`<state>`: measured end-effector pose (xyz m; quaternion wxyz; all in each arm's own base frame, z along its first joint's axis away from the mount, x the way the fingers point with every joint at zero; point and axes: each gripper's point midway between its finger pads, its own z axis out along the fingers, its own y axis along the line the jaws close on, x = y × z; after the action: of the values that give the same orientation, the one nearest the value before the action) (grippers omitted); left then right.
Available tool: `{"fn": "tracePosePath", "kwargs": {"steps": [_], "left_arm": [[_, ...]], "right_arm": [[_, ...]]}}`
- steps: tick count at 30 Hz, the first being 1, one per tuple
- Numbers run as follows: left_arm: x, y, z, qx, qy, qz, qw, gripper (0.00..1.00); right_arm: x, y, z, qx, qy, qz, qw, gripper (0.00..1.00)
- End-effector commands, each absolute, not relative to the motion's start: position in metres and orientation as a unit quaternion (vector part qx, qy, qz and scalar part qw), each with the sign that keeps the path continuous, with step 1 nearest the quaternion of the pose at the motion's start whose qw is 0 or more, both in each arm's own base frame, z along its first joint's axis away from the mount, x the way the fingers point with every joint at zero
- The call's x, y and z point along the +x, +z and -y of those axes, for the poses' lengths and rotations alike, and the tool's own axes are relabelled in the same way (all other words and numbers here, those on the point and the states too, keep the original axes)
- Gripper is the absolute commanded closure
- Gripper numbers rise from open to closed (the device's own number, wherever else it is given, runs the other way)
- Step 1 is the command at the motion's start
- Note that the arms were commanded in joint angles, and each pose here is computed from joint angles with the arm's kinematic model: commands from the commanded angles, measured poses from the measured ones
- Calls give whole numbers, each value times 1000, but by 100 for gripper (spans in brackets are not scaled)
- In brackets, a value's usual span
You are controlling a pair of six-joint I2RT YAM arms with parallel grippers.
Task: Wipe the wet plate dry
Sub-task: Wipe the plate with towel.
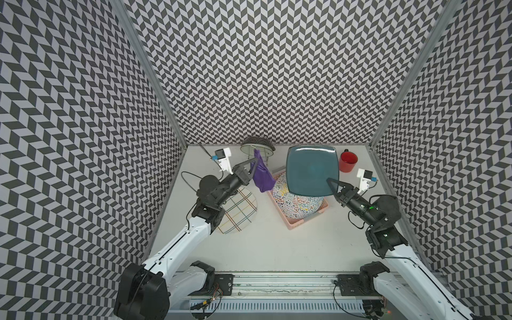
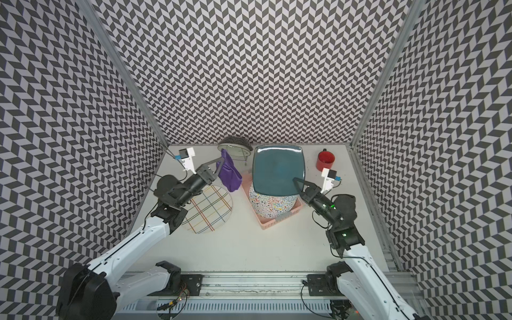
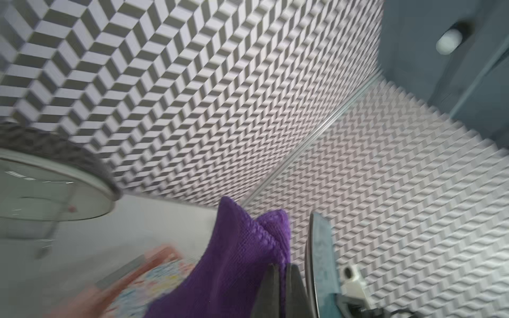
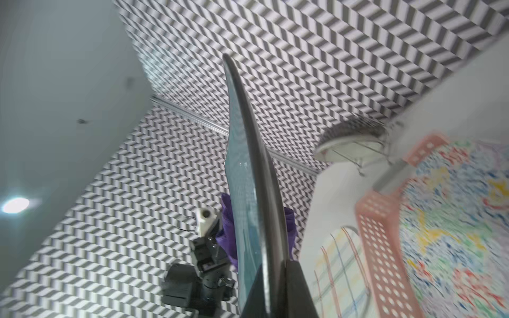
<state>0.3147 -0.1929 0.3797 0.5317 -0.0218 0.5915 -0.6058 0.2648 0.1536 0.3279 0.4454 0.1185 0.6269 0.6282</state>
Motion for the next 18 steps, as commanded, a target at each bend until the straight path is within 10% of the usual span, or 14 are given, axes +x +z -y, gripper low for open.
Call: {"fn": "tracePosePath", "kwargs": {"steps": [1,18], "left_arm": [[252,437,198,26,-775,-471,420,100],[224,477,223,-49,-953,-244,176,100]], "right_arm": [[191,414,-163,-46,739,-484,467,100],[180,402,-224,-111,799,-445,388,100]]}}
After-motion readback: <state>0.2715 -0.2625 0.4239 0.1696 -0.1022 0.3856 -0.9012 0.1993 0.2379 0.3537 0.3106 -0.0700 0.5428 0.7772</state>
